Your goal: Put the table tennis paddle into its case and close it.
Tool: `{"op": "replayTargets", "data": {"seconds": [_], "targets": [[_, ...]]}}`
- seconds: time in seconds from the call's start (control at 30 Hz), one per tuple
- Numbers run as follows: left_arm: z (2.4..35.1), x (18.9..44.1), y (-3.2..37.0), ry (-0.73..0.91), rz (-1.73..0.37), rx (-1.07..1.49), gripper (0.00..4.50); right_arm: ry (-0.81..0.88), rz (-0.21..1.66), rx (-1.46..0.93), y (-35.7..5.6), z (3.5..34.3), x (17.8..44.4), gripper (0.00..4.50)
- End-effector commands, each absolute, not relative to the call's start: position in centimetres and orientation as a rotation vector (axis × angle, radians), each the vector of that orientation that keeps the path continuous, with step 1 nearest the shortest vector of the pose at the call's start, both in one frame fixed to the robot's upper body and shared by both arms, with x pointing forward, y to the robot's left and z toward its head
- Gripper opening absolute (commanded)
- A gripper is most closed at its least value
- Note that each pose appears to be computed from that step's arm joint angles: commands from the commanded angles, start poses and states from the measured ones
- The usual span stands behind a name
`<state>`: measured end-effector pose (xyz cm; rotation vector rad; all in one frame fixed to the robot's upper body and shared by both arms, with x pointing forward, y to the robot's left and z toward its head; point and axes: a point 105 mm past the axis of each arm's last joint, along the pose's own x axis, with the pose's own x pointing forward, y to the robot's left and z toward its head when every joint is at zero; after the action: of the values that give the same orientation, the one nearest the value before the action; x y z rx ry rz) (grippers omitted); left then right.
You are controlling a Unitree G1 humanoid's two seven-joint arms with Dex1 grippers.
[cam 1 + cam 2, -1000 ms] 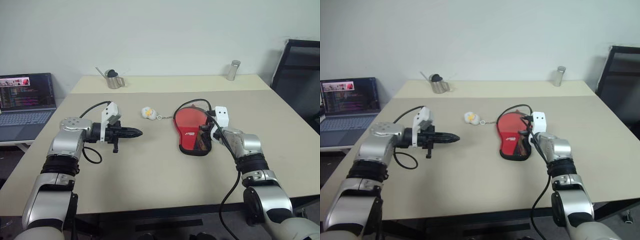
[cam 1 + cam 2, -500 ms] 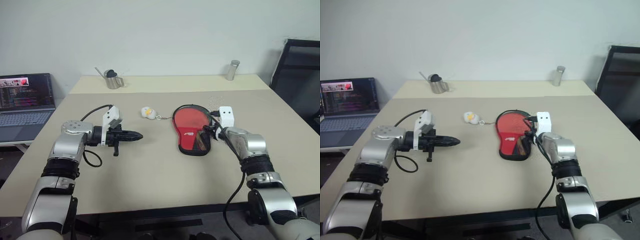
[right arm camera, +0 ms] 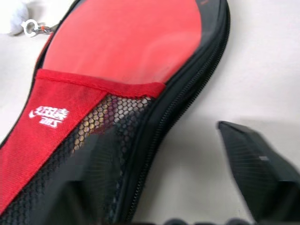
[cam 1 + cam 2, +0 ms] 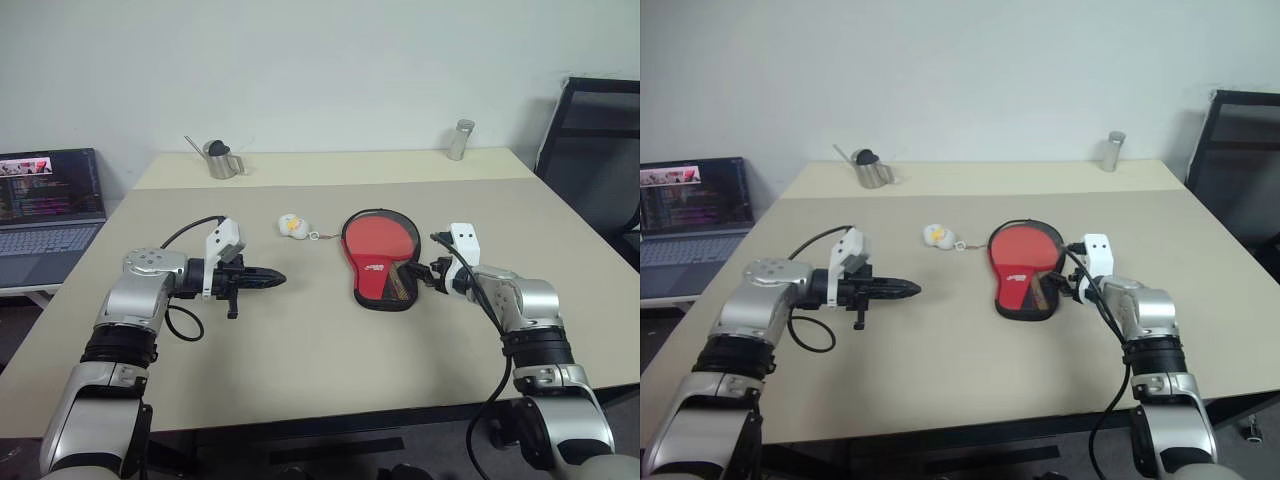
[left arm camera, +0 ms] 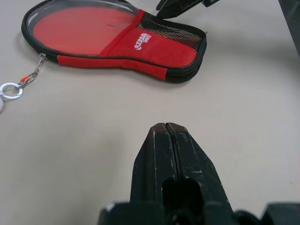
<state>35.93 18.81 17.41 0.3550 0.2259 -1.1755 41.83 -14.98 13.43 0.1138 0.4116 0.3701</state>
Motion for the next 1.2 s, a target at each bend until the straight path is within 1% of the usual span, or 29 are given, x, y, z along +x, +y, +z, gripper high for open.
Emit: {"op": "replayTargets", "data": {"seconds": [0.03, 0.37, 0.57, 0.7, 0.8, 1.0, 1.13, 1.2], "targets": [[19.5, 35.9, 18.5, 0.158, -1.186, 0.382, 0.00, 0.344, 0.380, 0.128, -14.8, 15.2, 42.5, 4.42], [19.6, 35.9, 18.4, 0.153, -1.184, 0.389, 0.00, 0.381, 0.357, 0.091, -15.2, 12.9, 43.8, 4.42], [19.6, 35.9, 18.4, 0.154, -1.183, 0.394, 0.00, 0.373, 0.426, 0.048, -13.4, 12.7, 44.3, 4.42], [19.6, 35.9, 18.3, 0.153, -1.183, 0.397, 0.00, 0.417, 0.457, 0.046, -12.6, 11.8, 44.2, 4.42], [19.6, 35.9, 18.3, 0.152, -1.182, 0.400, 0.00, 0.443, 0.454, 0.059, -12.5, 11.2, 44.2, 3.86], [19.4, 35.7, 18.5, 0.155, -1.182, 0.399, 0.00, 0.463, 0.460, 0.087, -12.4, 10.9, 44.1, 1.83], [19.2, 35.3, 18.9, 0.167, -1.187, 0.386, 0.00, 0.466, 0.494, 0.126, -11.8, 10.9, 43.8, 0.73], [19.0, 35.0, 19.1, 0.170, -1.193, 0.385, 0.00, 0.463, 0.528, 0.140, -11.2, 11.1, 43.5, 0.26]]}}
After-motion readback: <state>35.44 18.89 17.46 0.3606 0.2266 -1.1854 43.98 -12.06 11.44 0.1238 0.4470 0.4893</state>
